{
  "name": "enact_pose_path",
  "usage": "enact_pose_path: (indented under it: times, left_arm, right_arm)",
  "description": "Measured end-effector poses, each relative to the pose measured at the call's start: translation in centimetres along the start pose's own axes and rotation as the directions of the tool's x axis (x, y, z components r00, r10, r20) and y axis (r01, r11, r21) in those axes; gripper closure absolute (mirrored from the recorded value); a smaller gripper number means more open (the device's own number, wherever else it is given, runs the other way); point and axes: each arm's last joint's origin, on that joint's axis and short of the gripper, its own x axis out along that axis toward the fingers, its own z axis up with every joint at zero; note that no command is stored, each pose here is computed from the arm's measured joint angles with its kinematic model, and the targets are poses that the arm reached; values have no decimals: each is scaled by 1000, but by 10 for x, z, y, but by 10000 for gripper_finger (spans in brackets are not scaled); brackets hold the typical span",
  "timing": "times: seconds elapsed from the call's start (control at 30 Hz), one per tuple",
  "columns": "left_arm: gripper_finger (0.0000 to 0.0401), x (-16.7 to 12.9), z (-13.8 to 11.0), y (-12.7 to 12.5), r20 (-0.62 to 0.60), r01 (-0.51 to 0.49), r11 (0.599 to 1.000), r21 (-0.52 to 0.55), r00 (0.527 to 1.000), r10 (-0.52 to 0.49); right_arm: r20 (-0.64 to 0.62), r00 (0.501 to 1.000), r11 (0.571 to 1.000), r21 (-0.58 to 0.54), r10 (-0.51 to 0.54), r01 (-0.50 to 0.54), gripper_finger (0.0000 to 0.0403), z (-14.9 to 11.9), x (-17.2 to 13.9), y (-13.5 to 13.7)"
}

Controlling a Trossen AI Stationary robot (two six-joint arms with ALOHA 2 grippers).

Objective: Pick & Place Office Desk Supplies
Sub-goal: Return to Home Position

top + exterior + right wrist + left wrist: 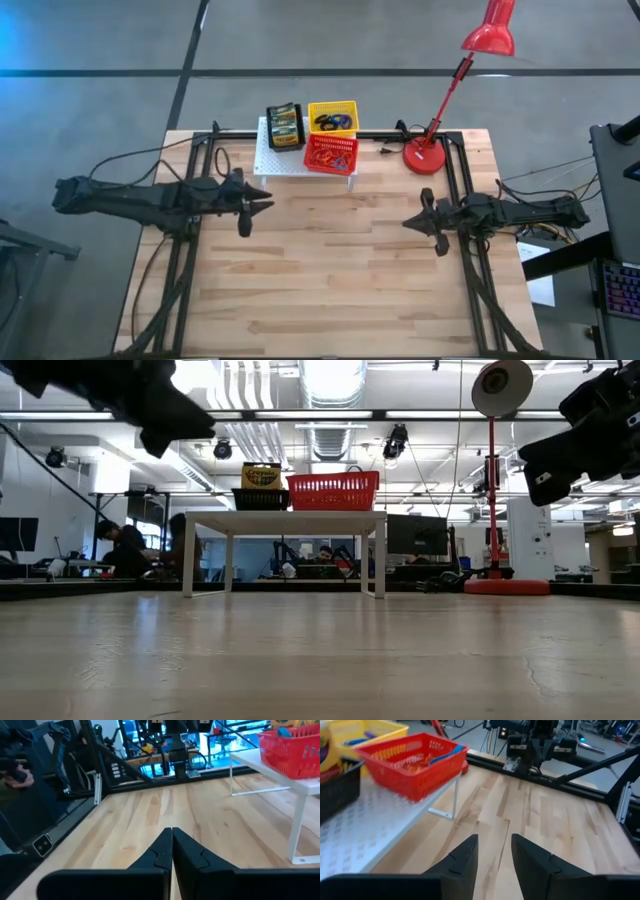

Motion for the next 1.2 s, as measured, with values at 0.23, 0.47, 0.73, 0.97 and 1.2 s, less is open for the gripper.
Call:
enact_pose_path:
  times: [0.23,0.47,0.73,0.97,1.2]
  left_arm:
    - [279,-17,-30,15,57,-71,997,-9,996,71]
    - [279,-23,-55,24,72,-136,989,-62,988,140]
    - [279,-14,-100,34,-75,-168,986,-10,983,166]
    - [279,-18,-122,37,-204,-92,995,23,974,95]
    - [282,-34,-103,35,98,28,998,51,995,-33]
  right_arm:
    - [-3,1000,1000,0,-1,1,394,0,0,0]
    - [-3,1000,1000,0,-1,1,394,0,0,0]
    - [-3,1000,1000,0,-1,1,394,0,0,0]
    - [-10,1000,1000,0,-4,4,394,-1,1,0]
    - [-13,1000,1000,1,-5,5,394,-1,1,0]
